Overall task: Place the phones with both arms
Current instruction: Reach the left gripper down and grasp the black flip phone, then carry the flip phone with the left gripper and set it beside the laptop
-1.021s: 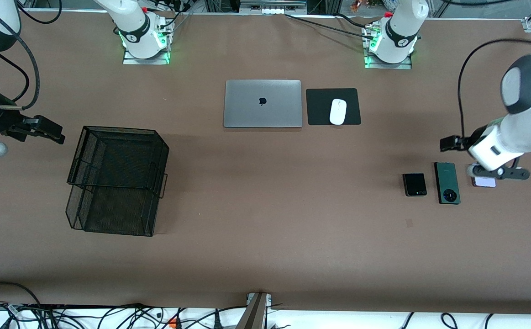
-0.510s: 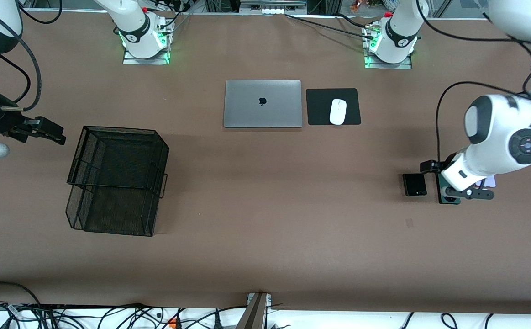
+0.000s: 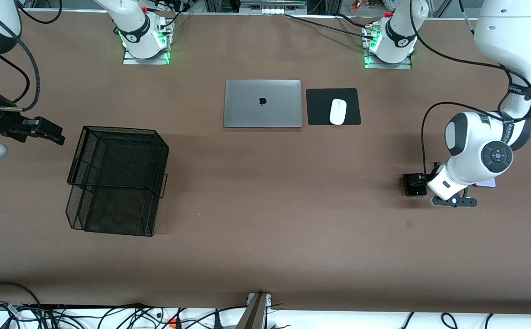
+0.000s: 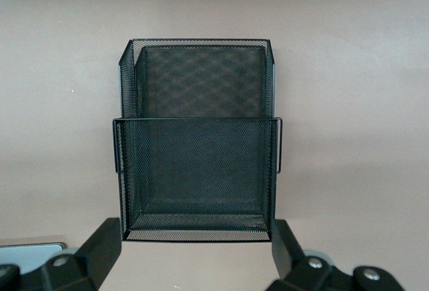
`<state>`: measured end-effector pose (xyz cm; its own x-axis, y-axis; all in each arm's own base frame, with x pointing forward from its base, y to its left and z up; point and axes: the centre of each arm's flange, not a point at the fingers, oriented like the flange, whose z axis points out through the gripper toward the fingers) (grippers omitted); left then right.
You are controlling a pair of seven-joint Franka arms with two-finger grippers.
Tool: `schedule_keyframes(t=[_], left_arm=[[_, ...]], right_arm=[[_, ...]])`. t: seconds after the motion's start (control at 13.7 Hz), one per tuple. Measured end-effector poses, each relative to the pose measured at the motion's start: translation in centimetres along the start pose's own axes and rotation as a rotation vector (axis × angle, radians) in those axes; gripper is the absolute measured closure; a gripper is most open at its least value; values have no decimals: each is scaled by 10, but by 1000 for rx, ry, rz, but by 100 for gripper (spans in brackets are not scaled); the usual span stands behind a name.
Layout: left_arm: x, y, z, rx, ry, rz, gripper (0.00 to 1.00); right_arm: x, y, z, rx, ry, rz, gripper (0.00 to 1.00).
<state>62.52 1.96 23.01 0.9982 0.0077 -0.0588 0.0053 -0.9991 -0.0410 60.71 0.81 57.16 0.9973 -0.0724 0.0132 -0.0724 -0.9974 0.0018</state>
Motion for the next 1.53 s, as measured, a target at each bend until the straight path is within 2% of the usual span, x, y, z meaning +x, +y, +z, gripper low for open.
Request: schedule_keyframes(t=[0.29, 0.66, 0.95, 1.53], left_arm=[[-10, -1, 27, -3, 31, -66, 0], [-19, 0, 44, -6, 36, -109, 0], [-23, 2, 59, -9, 59, -135, 0], [-25, 7, 73, -12, 59, -144, 0]], right_arm=[[0, 9, 3, -3, -11, 15, 0], [-1, 10, 3, -3, -14, 26, 0], [0, 8, 3, -3, -9, 84, 0], [2, 4, 3, 3, 6, 88, 0]])
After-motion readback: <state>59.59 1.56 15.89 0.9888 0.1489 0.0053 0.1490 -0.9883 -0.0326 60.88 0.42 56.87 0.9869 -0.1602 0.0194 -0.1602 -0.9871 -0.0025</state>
